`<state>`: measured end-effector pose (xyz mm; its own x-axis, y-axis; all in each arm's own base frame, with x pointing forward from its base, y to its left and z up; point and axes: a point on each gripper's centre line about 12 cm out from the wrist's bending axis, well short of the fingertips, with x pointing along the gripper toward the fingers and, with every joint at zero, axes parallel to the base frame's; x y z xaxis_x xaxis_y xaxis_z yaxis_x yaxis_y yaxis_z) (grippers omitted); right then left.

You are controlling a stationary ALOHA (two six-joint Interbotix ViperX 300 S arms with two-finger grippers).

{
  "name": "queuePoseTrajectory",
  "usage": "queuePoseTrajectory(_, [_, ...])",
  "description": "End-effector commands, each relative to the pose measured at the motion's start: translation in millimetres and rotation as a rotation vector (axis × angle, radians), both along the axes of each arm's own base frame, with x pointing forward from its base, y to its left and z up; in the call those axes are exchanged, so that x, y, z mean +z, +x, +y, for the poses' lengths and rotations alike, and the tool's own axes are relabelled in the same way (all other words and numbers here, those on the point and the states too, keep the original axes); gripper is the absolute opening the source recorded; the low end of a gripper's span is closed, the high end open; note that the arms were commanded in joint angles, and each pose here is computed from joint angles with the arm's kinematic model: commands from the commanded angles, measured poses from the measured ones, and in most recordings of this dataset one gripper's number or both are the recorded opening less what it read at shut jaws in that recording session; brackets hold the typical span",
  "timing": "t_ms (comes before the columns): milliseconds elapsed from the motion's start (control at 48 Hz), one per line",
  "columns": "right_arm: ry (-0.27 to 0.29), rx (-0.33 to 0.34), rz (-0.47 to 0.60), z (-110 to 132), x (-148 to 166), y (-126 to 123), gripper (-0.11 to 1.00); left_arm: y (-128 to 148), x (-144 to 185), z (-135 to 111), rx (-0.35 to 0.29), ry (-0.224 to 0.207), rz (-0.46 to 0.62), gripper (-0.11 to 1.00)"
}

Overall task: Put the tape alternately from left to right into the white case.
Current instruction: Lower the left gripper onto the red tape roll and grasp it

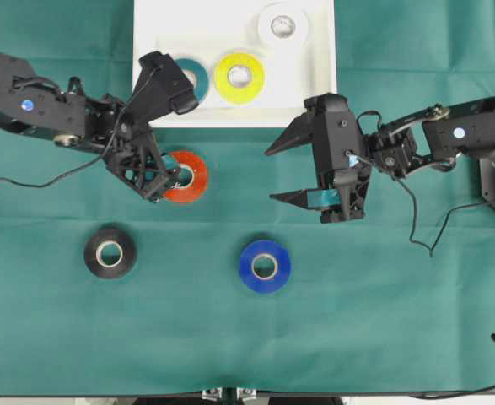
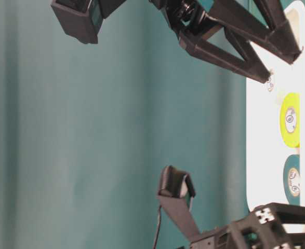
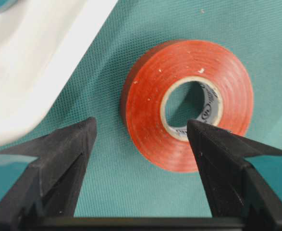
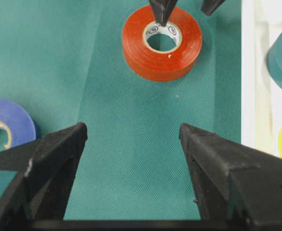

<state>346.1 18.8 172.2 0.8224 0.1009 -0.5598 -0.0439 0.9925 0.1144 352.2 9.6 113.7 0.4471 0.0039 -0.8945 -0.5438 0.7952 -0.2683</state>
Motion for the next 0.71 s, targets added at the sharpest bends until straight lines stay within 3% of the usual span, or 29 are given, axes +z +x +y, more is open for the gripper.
queuePoseTrajectory(0, [0.000, 0.008, -0.032, 1.1, 9.6, 0.9, 0.82, 9.6, 11.1, 1.3, 0.007, -0.001, -0.037, 0.92])
queuePoseTrajectory(688, [0.002, 0.008, -0.018, 1.1, 4.6, -3.4, 0.82, 22.1, -3.8, 4.4, 0.019, -0.008, 0.047, 0.91])
